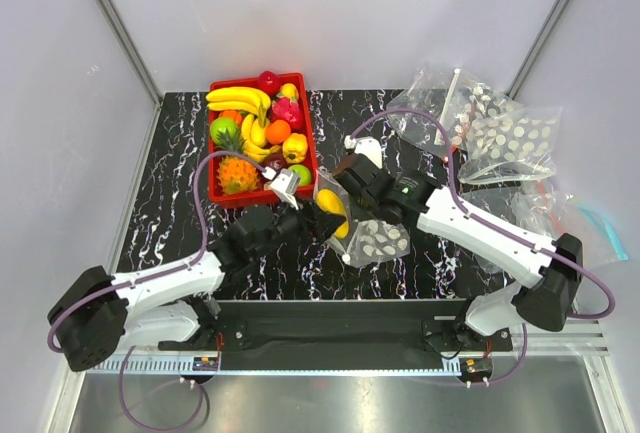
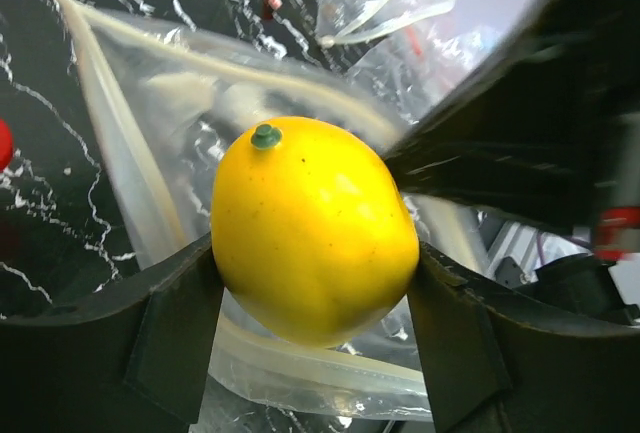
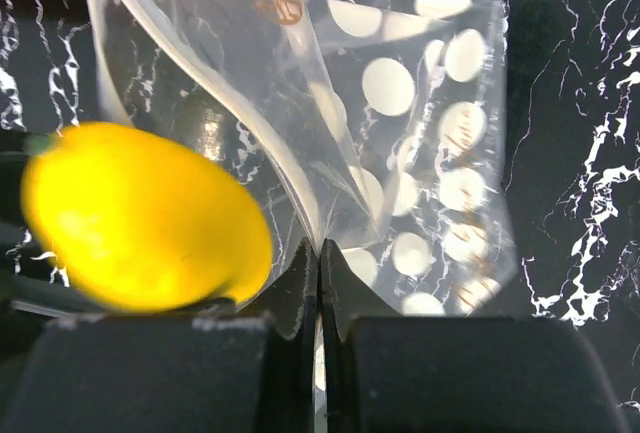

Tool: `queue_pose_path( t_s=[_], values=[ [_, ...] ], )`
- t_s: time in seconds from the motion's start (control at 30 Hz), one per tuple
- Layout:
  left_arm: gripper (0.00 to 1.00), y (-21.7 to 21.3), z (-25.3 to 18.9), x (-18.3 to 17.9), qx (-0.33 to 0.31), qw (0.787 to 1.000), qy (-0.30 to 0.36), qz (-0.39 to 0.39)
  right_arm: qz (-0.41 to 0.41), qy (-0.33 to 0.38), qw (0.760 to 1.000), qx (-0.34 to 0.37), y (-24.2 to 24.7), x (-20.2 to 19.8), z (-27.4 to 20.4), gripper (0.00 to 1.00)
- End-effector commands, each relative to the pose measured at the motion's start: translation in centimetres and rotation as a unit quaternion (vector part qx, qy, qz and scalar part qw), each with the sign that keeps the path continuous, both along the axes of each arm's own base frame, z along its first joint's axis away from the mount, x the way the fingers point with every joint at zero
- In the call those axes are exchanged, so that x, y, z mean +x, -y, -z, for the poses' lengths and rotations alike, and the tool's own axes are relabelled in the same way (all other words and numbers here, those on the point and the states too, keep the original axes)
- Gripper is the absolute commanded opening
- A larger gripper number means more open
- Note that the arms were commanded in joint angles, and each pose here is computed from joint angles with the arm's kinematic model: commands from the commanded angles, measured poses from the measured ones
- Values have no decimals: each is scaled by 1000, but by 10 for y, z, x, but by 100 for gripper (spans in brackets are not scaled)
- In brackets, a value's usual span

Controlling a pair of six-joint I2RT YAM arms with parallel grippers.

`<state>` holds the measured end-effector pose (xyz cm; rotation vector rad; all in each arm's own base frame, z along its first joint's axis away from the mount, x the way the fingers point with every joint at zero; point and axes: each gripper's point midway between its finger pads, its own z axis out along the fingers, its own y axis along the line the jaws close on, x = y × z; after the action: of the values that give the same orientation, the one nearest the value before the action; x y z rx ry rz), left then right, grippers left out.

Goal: Place the food in the zip-top bag and seal the zipper
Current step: Place the fake fruit in the zipper food storage bag.

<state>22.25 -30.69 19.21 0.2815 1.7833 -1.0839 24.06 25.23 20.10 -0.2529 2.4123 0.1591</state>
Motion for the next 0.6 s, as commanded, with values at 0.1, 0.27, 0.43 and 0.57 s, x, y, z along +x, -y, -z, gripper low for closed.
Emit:
queue_pose_path(
  t_s=[0.1,0.27,0.43,0.57],
  values=[
    [99,14,-15,6,4,1000,-7,0,26,50,997,43,7,8,-42,0],
    [99,13,-37,3,1,1000,3,3,32,49,998,33,12,7,-38,0],
    [99,-2,-61,2,35,999,-4,-14,46,50,998,17,21,8,-30,0],
    [99,-39,-67,28,119,986,-22,-117,53,50,997,9,28,8,-24,0]
  ],
)
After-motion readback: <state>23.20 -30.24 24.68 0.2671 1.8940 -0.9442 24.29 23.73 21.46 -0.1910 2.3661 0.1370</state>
